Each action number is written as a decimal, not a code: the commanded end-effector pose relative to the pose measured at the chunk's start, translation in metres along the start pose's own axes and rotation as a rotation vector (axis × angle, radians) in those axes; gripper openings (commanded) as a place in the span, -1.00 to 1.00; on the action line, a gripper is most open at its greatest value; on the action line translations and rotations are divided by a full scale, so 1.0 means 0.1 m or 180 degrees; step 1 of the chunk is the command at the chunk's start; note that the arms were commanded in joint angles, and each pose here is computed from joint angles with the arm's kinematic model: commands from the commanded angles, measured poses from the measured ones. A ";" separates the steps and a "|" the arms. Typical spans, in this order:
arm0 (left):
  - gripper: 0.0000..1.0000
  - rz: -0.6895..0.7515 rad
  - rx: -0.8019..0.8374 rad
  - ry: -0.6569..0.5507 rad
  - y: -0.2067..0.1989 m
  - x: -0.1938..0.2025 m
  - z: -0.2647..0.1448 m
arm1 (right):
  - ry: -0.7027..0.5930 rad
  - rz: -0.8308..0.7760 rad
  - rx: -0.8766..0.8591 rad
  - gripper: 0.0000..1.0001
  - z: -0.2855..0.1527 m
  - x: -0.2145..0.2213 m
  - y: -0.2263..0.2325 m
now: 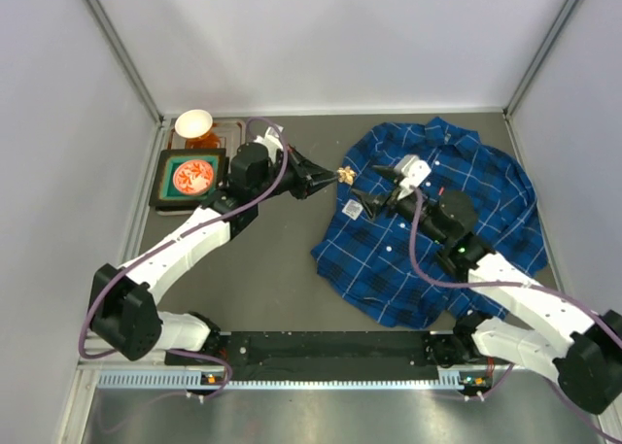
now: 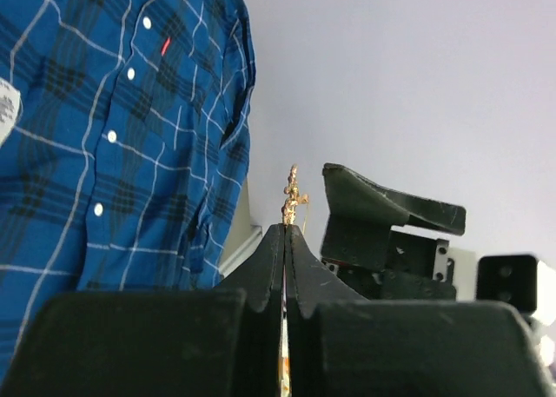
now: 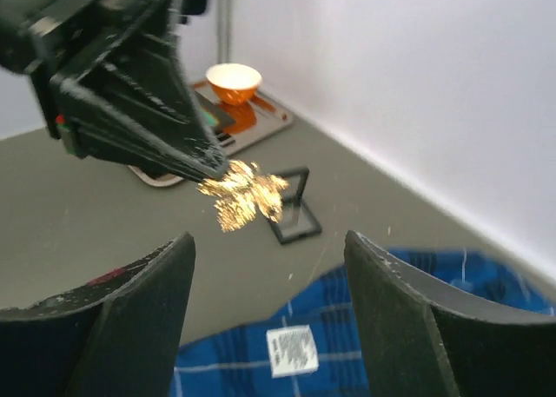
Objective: Remove the brooch from the garment
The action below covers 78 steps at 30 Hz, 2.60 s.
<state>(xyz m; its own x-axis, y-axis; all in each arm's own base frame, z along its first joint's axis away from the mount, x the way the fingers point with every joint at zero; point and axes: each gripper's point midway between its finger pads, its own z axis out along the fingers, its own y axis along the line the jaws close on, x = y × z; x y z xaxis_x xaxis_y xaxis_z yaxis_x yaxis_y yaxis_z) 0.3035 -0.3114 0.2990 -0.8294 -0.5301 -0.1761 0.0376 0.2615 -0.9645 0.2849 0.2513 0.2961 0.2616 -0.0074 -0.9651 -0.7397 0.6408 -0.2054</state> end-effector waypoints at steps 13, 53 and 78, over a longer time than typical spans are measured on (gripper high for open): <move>-1.00 0.1290 0.1138 0.0059 -0.24 0.20 -0.16 | 0.0631 0.3049 0.0239 0.53 -0.19 0.04 -0.01; -1.00 0.1709 0.1052 0.0707 0.09 0.68 -0.37 | 0.0628 0.2956 -0.1293 -0.75 -0.21 -0.03 0.49; 0.01 0.2014 0.0995 0.1436 0.25 0.88 -0.50 | 0.0989 0.2810 -0.1838 -1.00 -0.28 0.08 0.67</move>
<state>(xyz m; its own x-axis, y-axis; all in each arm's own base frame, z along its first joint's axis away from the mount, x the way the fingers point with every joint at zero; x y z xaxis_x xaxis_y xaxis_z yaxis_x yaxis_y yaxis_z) 0.2072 -0.3060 0.2510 -0.7847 -0.0132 -0.6198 0.6033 0.2139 -0.7683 0.2244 0.2705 0.2492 -0.6717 0.0503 -0.7391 -0.7299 0.1257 0.6719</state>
